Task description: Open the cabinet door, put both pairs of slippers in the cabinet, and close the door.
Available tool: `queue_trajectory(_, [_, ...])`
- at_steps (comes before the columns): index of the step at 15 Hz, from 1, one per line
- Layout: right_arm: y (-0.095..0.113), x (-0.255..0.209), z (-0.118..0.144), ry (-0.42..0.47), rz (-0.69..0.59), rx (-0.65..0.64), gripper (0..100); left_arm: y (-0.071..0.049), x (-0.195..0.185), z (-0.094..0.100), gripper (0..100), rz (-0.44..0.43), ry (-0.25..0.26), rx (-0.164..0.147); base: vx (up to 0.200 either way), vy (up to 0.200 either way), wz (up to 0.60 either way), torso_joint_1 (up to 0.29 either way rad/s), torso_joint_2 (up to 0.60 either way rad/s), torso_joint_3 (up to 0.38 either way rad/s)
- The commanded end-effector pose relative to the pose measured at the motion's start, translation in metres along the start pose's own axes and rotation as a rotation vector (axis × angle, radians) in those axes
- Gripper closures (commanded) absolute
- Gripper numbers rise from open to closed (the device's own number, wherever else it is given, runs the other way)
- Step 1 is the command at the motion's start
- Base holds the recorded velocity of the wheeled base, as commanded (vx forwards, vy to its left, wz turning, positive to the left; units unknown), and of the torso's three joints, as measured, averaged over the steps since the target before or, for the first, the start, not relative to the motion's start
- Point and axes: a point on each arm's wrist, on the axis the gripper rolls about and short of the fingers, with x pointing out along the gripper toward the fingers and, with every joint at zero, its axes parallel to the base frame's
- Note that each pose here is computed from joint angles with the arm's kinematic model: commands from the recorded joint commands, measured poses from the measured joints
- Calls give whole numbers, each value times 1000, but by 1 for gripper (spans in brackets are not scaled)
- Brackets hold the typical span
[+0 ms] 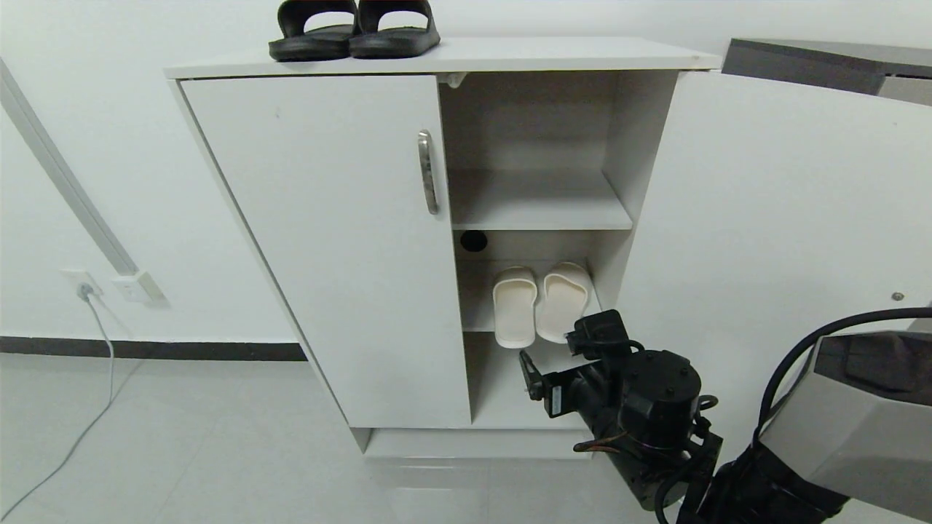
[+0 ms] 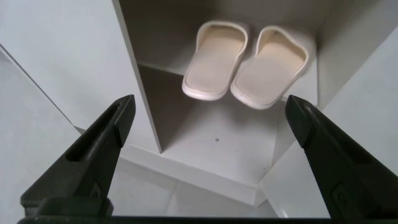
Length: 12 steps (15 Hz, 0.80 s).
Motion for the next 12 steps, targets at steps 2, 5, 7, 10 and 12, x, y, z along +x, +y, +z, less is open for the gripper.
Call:
queue_trajectory(2, [0,1,-2,5,0,-3,0,0,0,0,100,0,1,1,0,0,0,2,-2,107])
queue_trajectory(5, [-1,2,-5,14,-6,-7,0,0,0,0,100,0,1,-2,0,0,0,0,0,0])
queue_trajectory(7, [-1,3,-7,16,-6,-9,0,0,0,0,100,0,2,-2,0,0,0,0,0,0])
queue_trajectory(10, [-1,3,-7,16,-6,-9,0,0,0,0,100,0,1,-2,0,67,0,1,1,-1])
queue_trajectory(12, [-1,3,-7,16,-6,-9,0,0,0,0,100,0,1,-2,0,200,0,-2,2,7])
